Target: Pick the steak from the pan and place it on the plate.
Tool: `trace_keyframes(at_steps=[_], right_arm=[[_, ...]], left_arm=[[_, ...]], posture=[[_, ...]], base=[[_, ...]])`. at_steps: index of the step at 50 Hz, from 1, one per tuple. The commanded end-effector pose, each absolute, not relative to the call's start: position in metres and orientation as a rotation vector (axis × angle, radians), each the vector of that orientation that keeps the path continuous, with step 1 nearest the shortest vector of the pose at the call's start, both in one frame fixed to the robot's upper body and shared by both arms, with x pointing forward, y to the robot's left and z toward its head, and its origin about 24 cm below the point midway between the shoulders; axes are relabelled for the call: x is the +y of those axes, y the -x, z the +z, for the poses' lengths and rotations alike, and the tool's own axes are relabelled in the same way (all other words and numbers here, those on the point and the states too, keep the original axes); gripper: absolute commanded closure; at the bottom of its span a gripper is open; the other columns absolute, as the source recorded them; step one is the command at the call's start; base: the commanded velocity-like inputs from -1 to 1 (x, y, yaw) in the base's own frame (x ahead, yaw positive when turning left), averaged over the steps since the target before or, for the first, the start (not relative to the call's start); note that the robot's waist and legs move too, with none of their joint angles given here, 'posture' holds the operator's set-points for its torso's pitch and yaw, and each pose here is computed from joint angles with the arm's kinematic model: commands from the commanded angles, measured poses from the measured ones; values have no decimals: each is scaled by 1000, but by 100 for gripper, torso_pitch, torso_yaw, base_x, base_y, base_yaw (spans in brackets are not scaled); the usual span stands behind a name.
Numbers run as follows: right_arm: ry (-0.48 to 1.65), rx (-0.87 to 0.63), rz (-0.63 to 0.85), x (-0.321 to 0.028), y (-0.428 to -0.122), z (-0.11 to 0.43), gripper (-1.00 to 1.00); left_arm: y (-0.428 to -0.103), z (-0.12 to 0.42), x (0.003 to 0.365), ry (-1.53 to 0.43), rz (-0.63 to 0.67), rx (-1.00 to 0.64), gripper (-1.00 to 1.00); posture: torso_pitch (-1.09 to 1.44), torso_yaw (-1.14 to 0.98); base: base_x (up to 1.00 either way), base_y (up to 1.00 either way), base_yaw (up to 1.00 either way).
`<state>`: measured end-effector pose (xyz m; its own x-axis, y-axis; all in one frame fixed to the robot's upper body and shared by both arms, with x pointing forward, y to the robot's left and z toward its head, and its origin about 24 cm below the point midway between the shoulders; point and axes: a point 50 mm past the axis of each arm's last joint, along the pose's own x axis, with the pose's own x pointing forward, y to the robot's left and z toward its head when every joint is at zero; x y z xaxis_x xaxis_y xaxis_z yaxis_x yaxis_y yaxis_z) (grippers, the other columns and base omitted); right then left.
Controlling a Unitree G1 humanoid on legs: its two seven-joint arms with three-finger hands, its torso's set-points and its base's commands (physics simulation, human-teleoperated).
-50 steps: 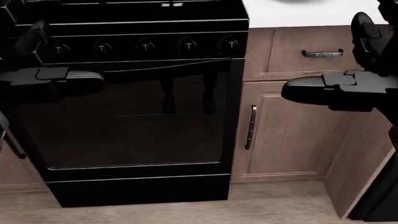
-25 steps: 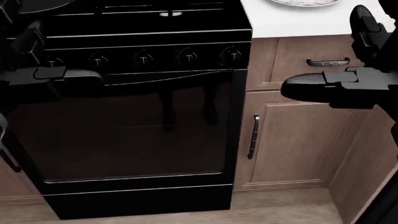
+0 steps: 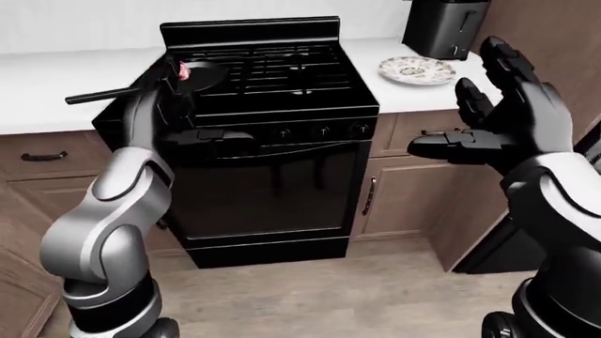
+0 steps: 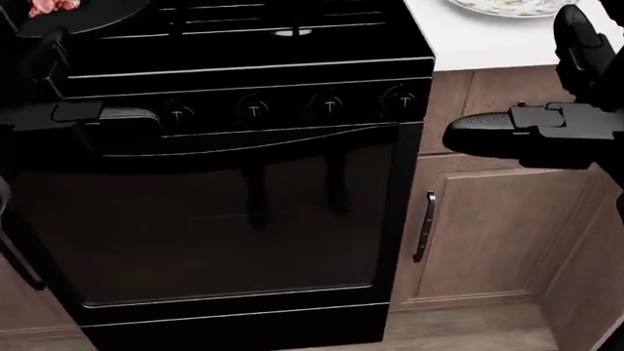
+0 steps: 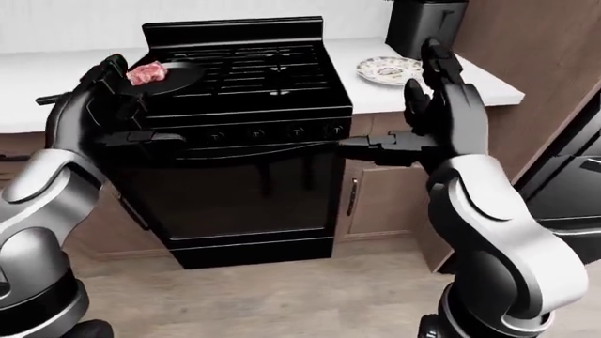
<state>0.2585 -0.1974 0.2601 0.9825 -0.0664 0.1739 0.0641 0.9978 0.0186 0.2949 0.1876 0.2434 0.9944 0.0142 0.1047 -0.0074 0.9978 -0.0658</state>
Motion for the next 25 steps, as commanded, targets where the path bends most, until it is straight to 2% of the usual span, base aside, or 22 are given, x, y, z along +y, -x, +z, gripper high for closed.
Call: trace_keyframes(at_steps=[1, 25], right_arm=[[-12, -236, -49, -194, -255, 271, -100], [-12, -240, -53, -196, -255, 272, -100]], left_arm=[[-292, 256, 192, 63, 31, -171, -100], [-291, 256, 192, 59, 28, -171, -100]], posture=[[0, 0], [0, 0]], base=[[12, 26, 0], [12, 21, 0]])
